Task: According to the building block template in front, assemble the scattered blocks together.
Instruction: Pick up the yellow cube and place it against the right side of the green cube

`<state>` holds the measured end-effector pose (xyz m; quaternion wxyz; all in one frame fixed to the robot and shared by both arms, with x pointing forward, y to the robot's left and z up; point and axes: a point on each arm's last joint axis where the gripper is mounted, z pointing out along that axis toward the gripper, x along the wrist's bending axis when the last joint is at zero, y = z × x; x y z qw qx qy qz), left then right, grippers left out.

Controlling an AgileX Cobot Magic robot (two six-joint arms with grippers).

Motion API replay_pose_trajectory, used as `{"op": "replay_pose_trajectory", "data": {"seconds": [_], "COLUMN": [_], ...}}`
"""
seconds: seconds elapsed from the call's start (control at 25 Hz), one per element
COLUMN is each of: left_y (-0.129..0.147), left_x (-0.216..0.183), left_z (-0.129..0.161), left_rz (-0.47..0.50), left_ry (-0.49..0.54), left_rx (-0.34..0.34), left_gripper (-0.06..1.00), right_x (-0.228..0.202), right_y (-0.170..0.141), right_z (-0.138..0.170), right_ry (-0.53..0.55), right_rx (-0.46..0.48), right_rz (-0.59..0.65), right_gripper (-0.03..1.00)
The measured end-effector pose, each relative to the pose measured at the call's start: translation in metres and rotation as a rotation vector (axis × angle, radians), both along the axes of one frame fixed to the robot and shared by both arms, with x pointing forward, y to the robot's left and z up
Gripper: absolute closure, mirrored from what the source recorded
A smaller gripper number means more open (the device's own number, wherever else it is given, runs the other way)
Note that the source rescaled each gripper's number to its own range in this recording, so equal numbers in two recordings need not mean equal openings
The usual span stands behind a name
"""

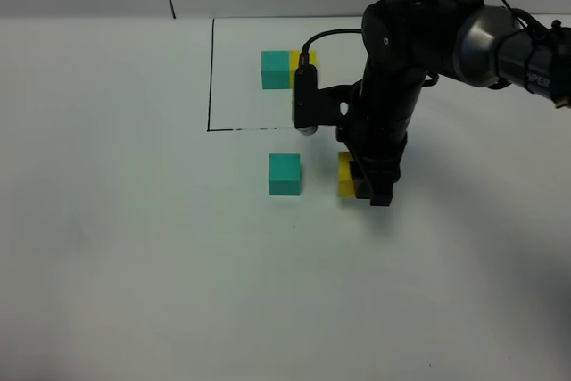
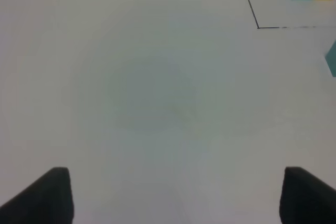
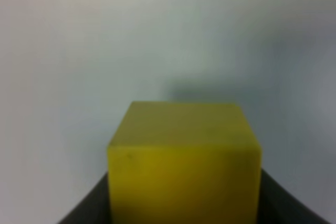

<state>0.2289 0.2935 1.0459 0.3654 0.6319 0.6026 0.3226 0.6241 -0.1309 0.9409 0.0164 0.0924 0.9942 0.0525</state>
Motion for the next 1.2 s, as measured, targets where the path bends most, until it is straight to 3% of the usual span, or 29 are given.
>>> {"op": "replay_pose_trajectory", "data": {"seconds": [0.56, 0.84, 1.2], "left_y": [0.000, 0.000, 0.000], "left_x": [0.000, 0.000, 0.000], "left_z": [0.000, 0.000, 0.000], "left_rz": [0.000, 0.000, 0.000], "left_ry": [0.000, 0.000, 0.000], "left_rx": [0.000, 0.000, 0.000], "left_gripper": [0.23, 0.23, 0.23], "right_x": [0.017, 0.019, 0.021], "right_y": [0.021, 0.023, 0.024], "right_z": [-0.023, -0.042, -0.043], "right_ry": [-0.083, -0.066, -0.081], "right_rx": [0.042, 0.035, 0.042], "right_rz": [-0.020, -0.053, -0.062], "right_gripper": [0.96, 0.96, 0.96]}}
